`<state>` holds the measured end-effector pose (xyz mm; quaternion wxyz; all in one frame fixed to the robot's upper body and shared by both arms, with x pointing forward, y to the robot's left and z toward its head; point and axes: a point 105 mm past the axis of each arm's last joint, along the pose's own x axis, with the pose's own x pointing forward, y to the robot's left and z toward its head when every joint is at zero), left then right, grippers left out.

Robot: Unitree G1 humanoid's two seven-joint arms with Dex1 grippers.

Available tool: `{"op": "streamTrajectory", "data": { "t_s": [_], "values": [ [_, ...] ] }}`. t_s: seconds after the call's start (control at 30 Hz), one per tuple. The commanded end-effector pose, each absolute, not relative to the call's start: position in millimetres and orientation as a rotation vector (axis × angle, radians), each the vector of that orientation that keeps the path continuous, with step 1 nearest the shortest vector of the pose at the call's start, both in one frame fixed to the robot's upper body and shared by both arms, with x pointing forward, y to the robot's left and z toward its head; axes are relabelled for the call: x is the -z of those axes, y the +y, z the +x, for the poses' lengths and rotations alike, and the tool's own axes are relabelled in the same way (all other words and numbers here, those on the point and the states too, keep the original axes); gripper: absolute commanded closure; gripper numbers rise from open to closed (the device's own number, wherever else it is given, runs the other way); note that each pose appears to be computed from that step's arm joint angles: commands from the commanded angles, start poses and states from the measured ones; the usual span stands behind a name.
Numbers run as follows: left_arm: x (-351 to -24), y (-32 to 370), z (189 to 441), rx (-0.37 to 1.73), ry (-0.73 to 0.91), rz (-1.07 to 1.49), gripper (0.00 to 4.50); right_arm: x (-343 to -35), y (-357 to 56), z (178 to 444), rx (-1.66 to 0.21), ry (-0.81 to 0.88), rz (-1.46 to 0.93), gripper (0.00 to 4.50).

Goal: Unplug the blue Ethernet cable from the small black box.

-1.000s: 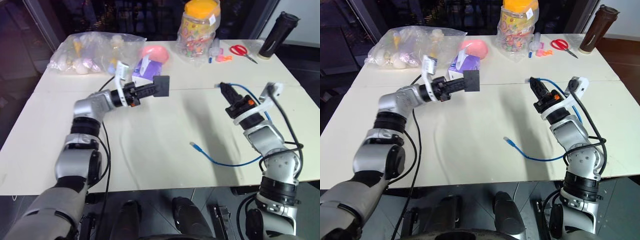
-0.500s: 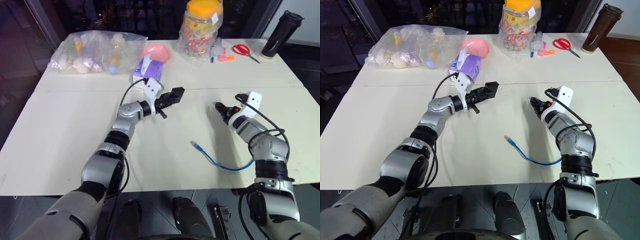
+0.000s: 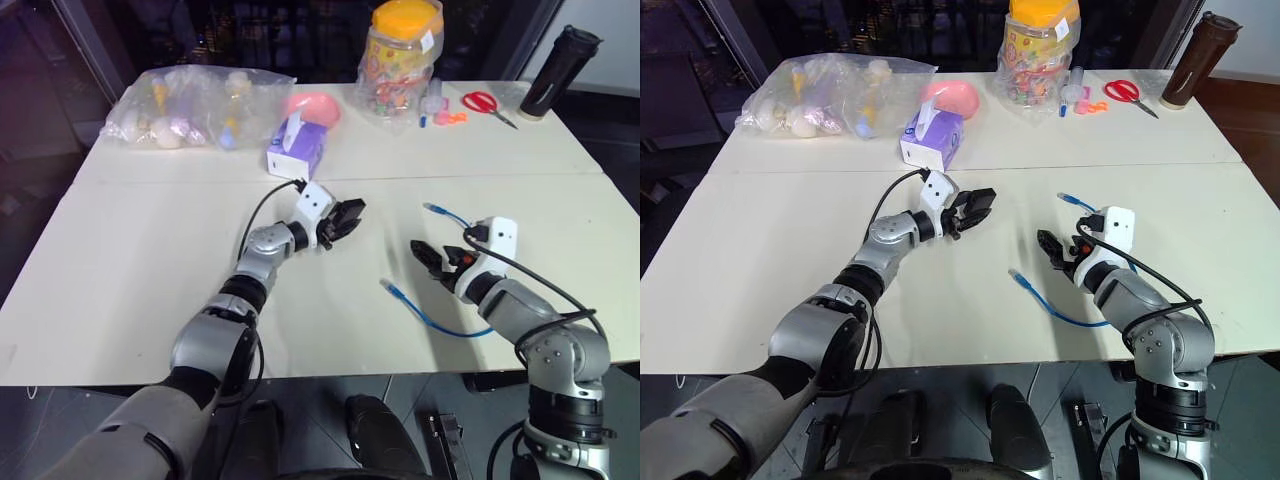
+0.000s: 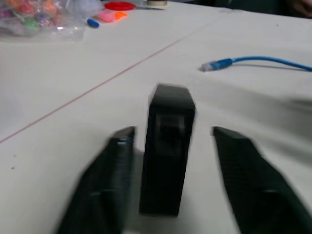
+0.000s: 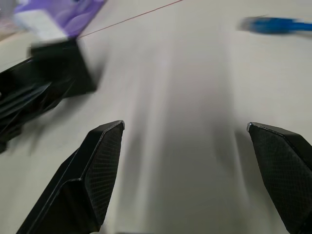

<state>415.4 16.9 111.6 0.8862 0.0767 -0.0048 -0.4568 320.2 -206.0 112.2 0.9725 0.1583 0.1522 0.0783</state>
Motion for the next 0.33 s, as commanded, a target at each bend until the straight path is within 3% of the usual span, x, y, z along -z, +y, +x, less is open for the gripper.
{"op": "streamTrajectory", "data": {
  "t_s": [0.03,0.2,0.33],
  "values": [
    [-130,33,416,0.978,-0.057,0.134,1.38,-125,-214,316,-0.135,0.246,0.311,0.31],
    [-141,78,392,1.042,-0.041,0.138,1.38,-123,-221,303,-0.13,0.234,0.298,0.31],
    [-146,99,361,1.032,0.016,0.107,1.38,-134,-207,294,-0.253,0.181,0.243,0.31]
  ]
}}
